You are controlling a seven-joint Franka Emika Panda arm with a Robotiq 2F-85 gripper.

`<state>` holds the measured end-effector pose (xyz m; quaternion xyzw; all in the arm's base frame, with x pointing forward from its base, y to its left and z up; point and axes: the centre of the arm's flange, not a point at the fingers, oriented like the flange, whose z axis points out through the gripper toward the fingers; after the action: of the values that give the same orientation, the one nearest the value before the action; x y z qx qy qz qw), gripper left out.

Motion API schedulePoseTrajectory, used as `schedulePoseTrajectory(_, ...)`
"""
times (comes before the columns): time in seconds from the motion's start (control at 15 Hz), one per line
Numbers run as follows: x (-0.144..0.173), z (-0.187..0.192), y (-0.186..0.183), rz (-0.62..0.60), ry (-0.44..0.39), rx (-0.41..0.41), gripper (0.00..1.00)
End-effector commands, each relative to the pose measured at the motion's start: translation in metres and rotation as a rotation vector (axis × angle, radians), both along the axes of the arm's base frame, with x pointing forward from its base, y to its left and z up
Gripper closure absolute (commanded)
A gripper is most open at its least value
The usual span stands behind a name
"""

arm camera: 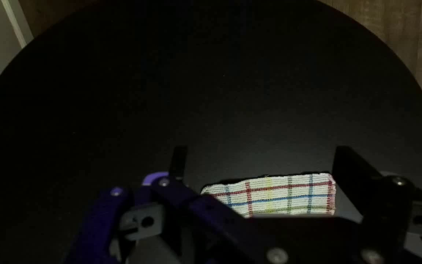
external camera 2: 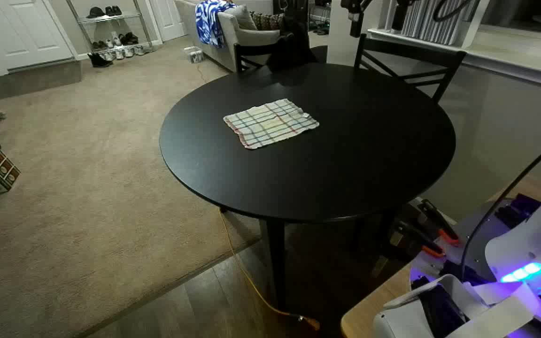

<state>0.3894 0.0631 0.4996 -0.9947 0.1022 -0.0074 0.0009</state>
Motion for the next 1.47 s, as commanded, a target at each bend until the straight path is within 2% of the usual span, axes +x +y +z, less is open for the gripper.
schedulePoseTrajectory(0.0,0.000,0.000,0.000,0.000,0.000,0.000,0.00)
schedulePoseTrajectory(0.73,0.000,0.000,0.000,0.000,0.000,0.000,0.00)
schedulePoseTrajectory(1.2,0.020,-0.017,-0.010,-0.022,0.035,0.011,0.00)
schedulePoseTrajectory(1.4,0.037,-0.040,-0.026,-0.046,0.055,0.013,0.00)
